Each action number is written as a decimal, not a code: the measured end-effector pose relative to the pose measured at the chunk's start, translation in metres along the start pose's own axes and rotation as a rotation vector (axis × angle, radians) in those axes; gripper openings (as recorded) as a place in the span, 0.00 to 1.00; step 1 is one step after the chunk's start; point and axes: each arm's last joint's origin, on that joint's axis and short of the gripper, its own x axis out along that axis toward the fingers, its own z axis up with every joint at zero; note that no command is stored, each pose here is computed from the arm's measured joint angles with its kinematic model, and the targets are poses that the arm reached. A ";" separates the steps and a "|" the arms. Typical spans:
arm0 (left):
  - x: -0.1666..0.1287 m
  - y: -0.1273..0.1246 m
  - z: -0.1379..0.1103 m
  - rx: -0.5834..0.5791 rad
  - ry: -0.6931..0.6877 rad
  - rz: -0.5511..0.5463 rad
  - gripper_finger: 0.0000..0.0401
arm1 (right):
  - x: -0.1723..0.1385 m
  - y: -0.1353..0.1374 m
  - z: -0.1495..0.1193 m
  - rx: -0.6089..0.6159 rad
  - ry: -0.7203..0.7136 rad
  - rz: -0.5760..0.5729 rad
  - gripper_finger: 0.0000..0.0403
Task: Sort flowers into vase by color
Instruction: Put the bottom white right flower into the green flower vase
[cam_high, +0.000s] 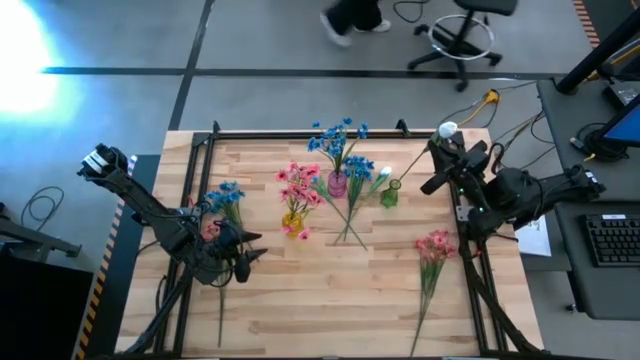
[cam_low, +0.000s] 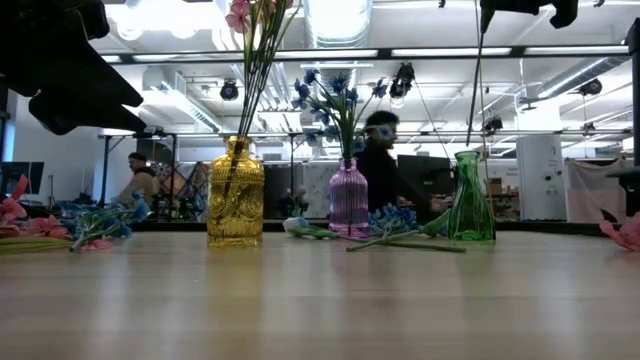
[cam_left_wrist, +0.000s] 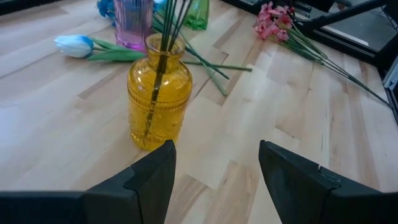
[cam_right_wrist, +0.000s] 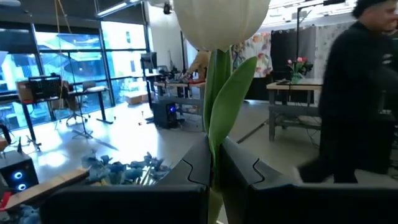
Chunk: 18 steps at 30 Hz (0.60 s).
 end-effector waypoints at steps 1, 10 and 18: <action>0.000 0.000 0.000 0.000 -0.004 0.003 0.54 | 0.001 0.002 -0.002 0.000 0.008 0.001 0.03; 0.000 0.000 0.000 0.000 -0.010 0.008 0.54 | 0.004 0.012 -0.021 -0.068 0.054 0.006 0.03; 0.000 0.001 0.001 0.000 -0.024 0.017 0.54 | 0.010 0.017 -0.041 -0.103 0.090 -0.028 0.03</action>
